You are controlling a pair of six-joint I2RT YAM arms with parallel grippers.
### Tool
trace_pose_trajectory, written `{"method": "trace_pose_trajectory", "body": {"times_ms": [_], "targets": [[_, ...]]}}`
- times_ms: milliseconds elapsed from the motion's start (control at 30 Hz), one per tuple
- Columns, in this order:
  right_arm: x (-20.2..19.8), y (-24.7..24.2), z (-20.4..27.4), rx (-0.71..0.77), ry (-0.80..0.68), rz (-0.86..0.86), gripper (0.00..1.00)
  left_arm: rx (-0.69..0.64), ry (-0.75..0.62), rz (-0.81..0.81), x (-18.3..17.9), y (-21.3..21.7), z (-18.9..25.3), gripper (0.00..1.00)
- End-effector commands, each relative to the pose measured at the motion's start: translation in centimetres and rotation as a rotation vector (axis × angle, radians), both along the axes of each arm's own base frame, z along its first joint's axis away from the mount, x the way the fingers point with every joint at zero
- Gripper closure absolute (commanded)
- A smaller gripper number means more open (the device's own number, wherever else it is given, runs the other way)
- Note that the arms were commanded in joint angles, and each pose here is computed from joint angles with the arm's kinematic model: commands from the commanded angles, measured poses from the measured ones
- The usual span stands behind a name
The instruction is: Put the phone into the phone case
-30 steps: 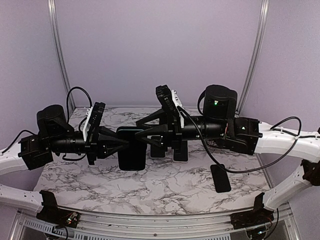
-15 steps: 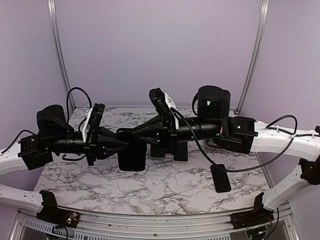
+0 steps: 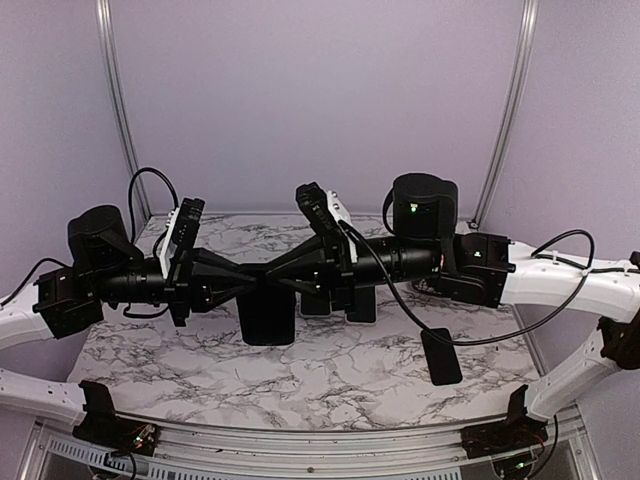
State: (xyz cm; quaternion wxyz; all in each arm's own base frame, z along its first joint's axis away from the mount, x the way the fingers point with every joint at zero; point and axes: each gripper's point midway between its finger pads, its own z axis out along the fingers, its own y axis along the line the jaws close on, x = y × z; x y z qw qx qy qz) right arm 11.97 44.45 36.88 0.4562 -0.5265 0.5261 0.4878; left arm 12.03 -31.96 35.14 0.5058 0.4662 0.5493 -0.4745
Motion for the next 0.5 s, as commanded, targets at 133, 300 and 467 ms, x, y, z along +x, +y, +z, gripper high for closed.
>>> {"method": "trace_pose_trajectory", "body": {"times_ms": [133, 300, 467], "targets": [[0.1, -0.7, 3.4, 0.095, -0.043, -0.022, 0.92, -0.053, -0.037, 0.021, 0.1, 0.3, 2.3, 1.0], [1.1, -1.3, 1.6, 0.079, 0.002, -0.094, 0.33, -0.135, -0.045, 0.104, 0.9, 1.6, 4.3, 1.0], [1.6, -1.3, -1.5, 0.053, 0.082, -0.13, 0.3, -0.177, 0.001, 0.109, 0.9, 1.7, 5.2, 1.0]]}}
